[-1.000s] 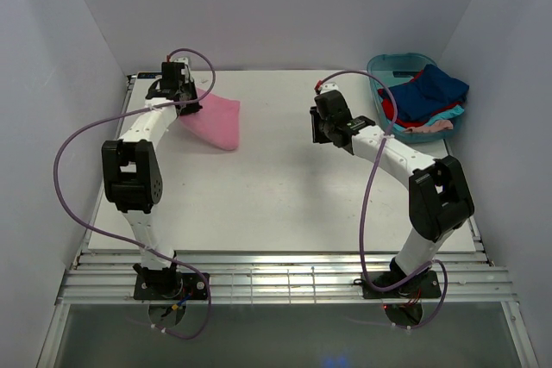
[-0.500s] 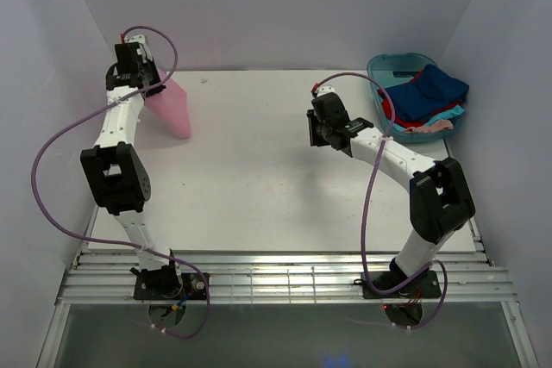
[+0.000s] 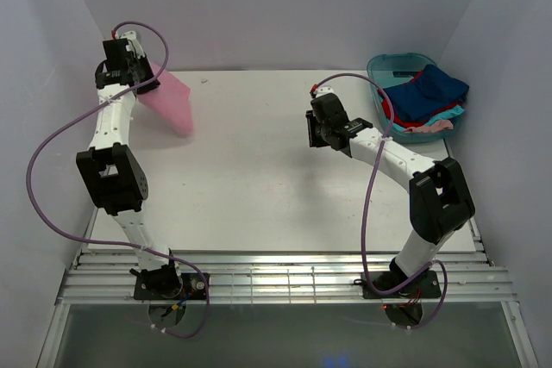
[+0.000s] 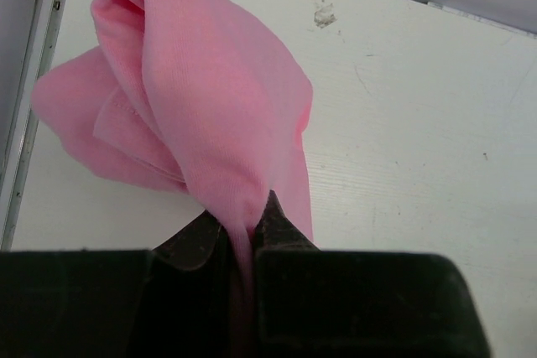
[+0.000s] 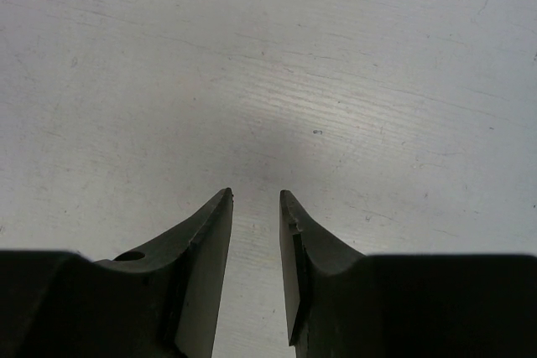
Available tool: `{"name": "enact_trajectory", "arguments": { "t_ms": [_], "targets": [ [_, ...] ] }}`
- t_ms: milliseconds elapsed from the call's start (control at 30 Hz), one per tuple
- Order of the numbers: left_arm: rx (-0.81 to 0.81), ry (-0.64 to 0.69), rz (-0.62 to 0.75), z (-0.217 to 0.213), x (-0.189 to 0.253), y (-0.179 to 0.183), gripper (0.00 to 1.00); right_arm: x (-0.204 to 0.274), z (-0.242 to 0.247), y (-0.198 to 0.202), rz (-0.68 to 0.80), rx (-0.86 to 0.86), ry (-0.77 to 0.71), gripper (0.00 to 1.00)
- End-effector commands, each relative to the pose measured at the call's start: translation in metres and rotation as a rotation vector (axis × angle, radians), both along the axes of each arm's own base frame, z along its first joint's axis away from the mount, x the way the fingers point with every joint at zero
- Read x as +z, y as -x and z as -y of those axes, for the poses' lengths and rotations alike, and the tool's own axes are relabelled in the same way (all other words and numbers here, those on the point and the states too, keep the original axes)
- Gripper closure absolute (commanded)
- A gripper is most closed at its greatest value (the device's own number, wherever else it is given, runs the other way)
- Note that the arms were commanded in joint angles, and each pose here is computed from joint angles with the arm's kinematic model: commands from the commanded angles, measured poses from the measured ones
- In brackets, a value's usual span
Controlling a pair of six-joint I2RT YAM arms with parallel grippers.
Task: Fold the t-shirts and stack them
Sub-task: Put the neatly folded tshirt into the corner of the board with the left arm
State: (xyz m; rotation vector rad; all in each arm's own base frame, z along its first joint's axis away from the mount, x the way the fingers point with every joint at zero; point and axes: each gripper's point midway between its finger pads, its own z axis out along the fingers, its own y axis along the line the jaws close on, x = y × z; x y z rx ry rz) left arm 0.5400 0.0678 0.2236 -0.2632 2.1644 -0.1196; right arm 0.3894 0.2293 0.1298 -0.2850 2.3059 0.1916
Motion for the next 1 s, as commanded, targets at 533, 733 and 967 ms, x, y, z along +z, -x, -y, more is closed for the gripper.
{"name": "enact_trajectory", "arguments": {
  "t_ms": [533,733,967],
  "targets": [
    [-0.093,0.076,0.089,0.01,0.014,-0.006,0.91,0.015,-0.015,-0.004,0.026,0.013,-0.035,0.65],
    [-0.044,0.057,0.02,-0.007,-0.024,0.0,0.91,0.013,-0.018,-0.003,0.02,0.021,-0.035,0.65],
    [0.052,0.012,-0.06,-0.042,-0.069,0.003,0.91,0.009,-0.015,-0.002,0.014,0.018,-0.017,0.65]
  ]
}}
